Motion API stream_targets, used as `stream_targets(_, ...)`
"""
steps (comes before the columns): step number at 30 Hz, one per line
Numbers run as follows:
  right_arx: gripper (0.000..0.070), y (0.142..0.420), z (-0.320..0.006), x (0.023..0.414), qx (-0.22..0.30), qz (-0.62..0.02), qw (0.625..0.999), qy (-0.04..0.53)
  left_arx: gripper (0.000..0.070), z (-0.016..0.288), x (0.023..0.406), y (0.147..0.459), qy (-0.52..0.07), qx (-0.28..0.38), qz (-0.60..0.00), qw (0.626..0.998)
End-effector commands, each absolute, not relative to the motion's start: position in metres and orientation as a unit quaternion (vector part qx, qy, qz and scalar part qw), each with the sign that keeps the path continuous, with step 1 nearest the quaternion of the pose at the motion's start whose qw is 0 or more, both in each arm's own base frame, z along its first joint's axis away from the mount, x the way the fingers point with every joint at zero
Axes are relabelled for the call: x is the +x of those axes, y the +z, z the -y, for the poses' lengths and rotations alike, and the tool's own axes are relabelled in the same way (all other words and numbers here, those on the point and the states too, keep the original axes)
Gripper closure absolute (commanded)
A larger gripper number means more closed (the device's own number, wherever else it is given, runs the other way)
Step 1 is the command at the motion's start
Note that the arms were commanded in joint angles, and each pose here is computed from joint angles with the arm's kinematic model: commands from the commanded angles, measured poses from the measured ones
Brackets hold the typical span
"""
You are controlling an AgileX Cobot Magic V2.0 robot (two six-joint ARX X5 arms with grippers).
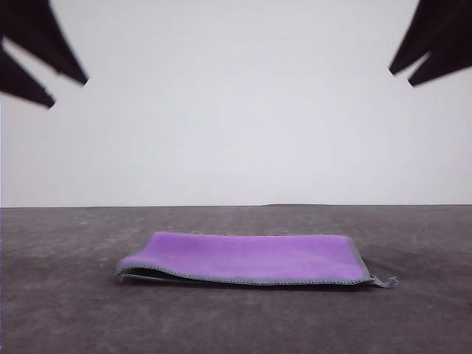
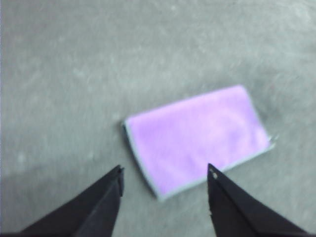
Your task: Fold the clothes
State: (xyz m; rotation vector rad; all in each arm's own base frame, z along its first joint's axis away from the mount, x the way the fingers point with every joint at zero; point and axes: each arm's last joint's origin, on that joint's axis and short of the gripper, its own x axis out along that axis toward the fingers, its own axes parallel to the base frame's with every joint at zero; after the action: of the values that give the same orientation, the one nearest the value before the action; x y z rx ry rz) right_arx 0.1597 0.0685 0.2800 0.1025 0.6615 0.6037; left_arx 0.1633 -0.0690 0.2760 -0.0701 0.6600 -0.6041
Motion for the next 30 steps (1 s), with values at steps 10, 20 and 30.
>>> stream_targets(10, 0.0512, 0.270, -0.071, 0.165, 0.172, -0.392, 0.867, 0.256, 0.0398, 0.066, 0.156, 0.265, -0.288, -0.021, -0.332, 0.898)
stream_targets(20, 0.0370, 0.224, -0.083, 0.202, 0.199, -0.508, 0.803, 0.240, 0.0398, 0.067, 0.156, 0.265, -0.289, -0.021, -0.330, 0.898)
stream_targets(30, 0.0371, 0.175, -0.096, 0.240, 0.195, -0.545, 0.783, 0.228, 0.0399, 0.067, 0.156, 0.265, -0.289, -0.021, -0.330, 0.898)
